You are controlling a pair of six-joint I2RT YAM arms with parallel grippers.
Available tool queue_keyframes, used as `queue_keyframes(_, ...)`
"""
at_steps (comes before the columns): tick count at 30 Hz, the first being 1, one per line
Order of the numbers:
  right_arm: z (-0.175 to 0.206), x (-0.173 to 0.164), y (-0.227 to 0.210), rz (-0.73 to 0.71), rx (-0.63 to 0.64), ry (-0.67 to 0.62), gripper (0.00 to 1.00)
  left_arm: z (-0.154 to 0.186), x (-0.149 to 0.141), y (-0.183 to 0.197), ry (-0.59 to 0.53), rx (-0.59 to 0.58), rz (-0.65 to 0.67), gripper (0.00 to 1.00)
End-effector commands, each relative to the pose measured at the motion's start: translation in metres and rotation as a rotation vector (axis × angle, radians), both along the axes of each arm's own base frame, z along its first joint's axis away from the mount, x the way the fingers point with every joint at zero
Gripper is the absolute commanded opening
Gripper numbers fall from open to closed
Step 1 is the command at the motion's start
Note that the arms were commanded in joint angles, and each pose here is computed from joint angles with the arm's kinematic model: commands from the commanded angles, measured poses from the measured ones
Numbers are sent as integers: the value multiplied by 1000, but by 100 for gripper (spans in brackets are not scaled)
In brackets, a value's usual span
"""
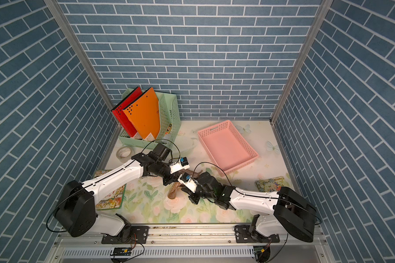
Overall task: Fold the square dishcloth
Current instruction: Fold the cleaning item at the center of the board.
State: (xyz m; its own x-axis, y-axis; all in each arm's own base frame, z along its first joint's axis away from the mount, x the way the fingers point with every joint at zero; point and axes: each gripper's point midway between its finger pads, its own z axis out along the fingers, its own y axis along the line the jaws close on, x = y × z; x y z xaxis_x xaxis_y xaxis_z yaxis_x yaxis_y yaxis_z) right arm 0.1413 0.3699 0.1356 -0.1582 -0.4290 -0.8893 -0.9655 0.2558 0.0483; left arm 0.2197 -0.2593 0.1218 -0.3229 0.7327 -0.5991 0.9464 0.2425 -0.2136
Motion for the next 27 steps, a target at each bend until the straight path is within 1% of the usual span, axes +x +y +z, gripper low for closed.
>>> queue_keyframes(1,10,13,10,-16,-9,-113,0,-2,-5,-11,54,-22,-8,0)
queue_keyframes(2,9,16,10,-29,-18,-117,0,-1,-7,-12,64,-27,-14,0)
queue_keyframes(3,8,19,10,-40,-26,-121,0,1,-9,-12,71,-36,-17,5)
queue_keyframes(5,5,24,9,-70,-41,-131,0,6,-11,-12,68,-43,-18,27)
queue_keyframes(6,4,26,8,-79,-47,-133,0,9,-10,-11,52,-42,-15,34)
queue_keyframes(9,-2,28,6,-94,-68,-130,0,28,4,-4,-42,-52,21,54)
queue_keyframes(12,-4,31,5,-107,-78,-126,0,53,22,4,-89,-84,63,65)
queue_keyframes(14,-2,32,7,-109,-72,-129,0,63,29,9,-108,-90,78,70)
queue_keyframes(17,1,34,9,-115,-66,-129,0,71,31,26,-106,-85,110,72)
queue_keyframes(20,-2,34,9,-116,-69,-124,0,63,16,50,-54,-69,106,74)
queue_keyframes(23,-6,34,8,-117,-74,-117,0,46,-6,69,34,-80,117,74)
queue_keyframes(26,-9,35,6,-130,-72,-99,0,35,-24,78,57,-96,92,77)
queue_keyframes(27,-10,36,5,-136,-69,-90,0,32,-29,80,43,-88,69,79)
